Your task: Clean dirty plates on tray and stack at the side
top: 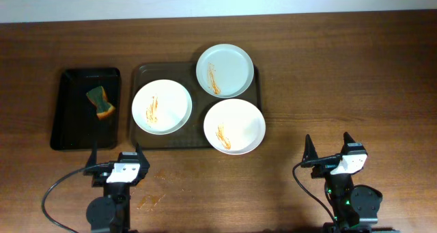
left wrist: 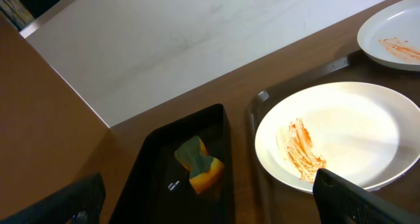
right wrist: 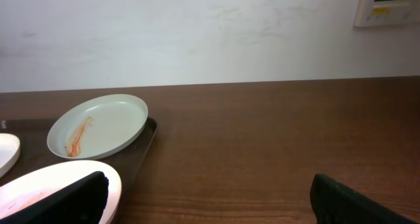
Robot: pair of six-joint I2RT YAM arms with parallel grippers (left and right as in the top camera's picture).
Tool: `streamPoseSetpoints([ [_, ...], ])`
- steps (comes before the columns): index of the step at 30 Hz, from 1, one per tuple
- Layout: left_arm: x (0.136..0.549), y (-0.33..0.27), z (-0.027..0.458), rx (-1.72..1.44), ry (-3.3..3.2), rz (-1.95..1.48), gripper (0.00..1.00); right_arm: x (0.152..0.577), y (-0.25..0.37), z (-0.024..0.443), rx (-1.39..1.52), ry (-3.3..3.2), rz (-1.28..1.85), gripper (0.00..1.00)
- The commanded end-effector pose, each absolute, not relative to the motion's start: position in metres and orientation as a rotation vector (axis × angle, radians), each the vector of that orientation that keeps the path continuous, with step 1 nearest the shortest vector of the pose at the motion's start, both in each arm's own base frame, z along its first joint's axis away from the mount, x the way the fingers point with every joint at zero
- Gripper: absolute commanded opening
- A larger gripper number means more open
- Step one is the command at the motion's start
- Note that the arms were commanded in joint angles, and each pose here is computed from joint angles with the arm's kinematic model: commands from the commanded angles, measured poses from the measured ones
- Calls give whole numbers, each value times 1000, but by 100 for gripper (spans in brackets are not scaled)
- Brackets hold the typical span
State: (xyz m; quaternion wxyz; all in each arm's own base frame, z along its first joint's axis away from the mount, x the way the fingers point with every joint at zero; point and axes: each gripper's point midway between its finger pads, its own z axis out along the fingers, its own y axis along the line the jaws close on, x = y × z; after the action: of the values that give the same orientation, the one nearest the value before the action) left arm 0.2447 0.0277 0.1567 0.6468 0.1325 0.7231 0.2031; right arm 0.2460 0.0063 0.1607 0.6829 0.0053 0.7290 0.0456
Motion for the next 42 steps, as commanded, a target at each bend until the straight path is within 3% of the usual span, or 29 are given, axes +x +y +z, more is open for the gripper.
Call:
streamPoseSetpoints([
  [1, 244, 29, 157, 306, 1642, 478, 99, 246, 10, 158, -5, 1640, 114, 98],
  [10, 246, 12, 164, 375, 1591, 402, 99, 243, 29, 165, -61, 1618, 239, 98],
  [21, 248, -5, 240, 265, 1474, 172, 99, 245, 33, 256, -68, 1553, 269, 98],
  [27, 277, -8, 283, 296, 1611, 120, 99, 288, 43, 293, -94, 1718, 348, 98],
  [30, 312, -14, 287, 336, 1783, 36, 99, 323, 56, 297, -135, 1835, 450, 99],
  [36, 379, -25, 257, 383, 2233, -212, 99, 391, 72, 259, -113, 2170, 650, 98],
  [42, 399, -48, 212, 385, 2548, -551, 99, 431, 70, 228, -41, 2444, 706, 98],
])
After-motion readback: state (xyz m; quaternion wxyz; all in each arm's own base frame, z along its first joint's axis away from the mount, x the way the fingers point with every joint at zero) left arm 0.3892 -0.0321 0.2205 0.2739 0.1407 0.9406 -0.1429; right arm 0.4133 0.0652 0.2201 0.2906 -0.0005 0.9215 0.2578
